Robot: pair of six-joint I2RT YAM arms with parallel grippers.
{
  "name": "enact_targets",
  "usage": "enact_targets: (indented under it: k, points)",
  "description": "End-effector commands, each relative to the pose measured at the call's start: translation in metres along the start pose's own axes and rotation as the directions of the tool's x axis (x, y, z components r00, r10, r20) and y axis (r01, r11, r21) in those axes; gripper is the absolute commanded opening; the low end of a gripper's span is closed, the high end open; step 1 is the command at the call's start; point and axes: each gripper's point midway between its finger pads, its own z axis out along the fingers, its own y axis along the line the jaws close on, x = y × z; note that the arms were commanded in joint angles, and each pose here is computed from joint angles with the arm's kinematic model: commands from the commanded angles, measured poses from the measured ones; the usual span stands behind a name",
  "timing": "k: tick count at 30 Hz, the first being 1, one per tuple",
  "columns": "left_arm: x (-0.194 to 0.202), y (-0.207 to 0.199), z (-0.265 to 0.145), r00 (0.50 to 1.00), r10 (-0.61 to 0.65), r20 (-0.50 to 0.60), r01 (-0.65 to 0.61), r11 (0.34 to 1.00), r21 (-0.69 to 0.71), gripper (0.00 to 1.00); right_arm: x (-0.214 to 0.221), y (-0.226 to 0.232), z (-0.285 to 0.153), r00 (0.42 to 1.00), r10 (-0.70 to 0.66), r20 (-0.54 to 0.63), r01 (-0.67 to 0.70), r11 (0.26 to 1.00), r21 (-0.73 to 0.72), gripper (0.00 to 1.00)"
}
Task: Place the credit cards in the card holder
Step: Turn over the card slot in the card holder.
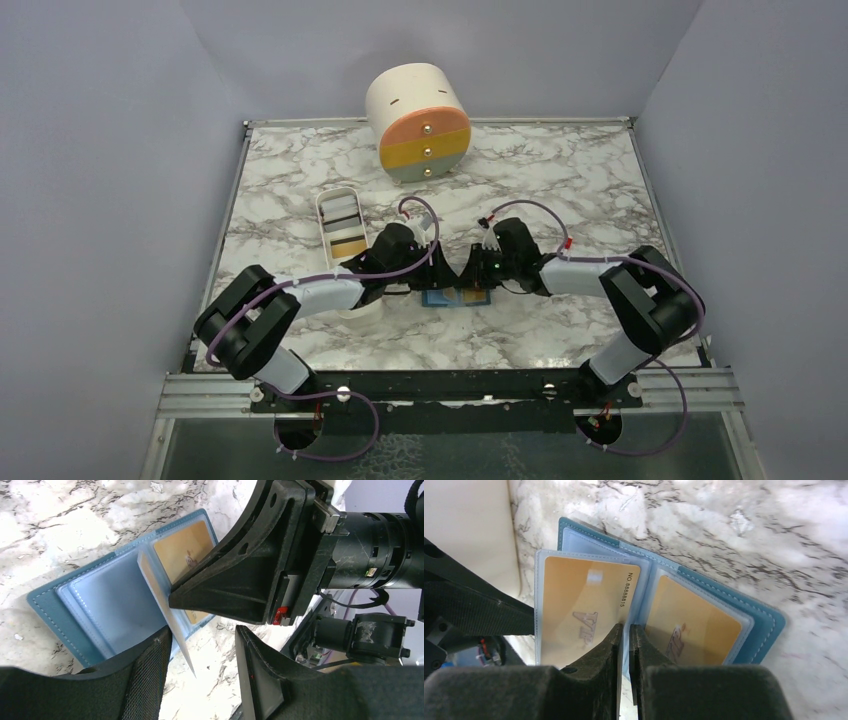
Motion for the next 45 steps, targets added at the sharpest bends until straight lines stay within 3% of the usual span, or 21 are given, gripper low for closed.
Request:
enact_targets:
  k: [1,11,14,24,34,41,45]
  points:
    - [-0.005,-0.023,0.003,1.0,-0.009,-0.001,0.009,0.996,0.087,0.52,-0.004,-0.022,-0.012,0.997,-0.074,0.03,0.069,0.988,0.139,0.11]
    - [-0.007,-0.031,0.011,1.0,-0.017,-0.011,0.018,0.993,0.113,0.52,-0.006,-0.025,-0.021,0.996,-0.079,0.049,0.069,0.982,0.175,0.11]
    - [-0.007,-0.033,0.014,1.0,-0.017,-0.013,0.018,0.993,0.115,0.52,-0.007,-0.024,-0.024,0.996,-0.082,0.046,0.072,0.981,0.182,0.15]
    - [-0.016,-0.046,0.032,1.0,-0.005,-0.018,0.007,0.991,0.136,0.52,-0.039,-0.04,-0.066,0.981,-0.145,0.129,0.082,0.912,0.402,0.18]
    - [-0.014,-0.035,0.054,1.0,0.001,-0.024,0.001,0.996,0.093,0.52,-0.046,-0.058,-0.076,0.98,-0.14,0.139,0.056,0.872,0.487,0.22]
    - [-0.025,-0.034,0.049,0.998,0.063,0.012,-0.064,0.995,0.077,0.52,-0.052,-0.053,-0.09,0.975,-0.165,0.15,0.068,0.859,0.507,0.25]
    - [-0.04,-0.03,0.036,0.988,0.15,0.024,-0.15,0.989,-0.002,0.52,-0.054,-0.038,-0.094,0.971,-0.172,0.167,0.08,0.889,0.451,0.28]
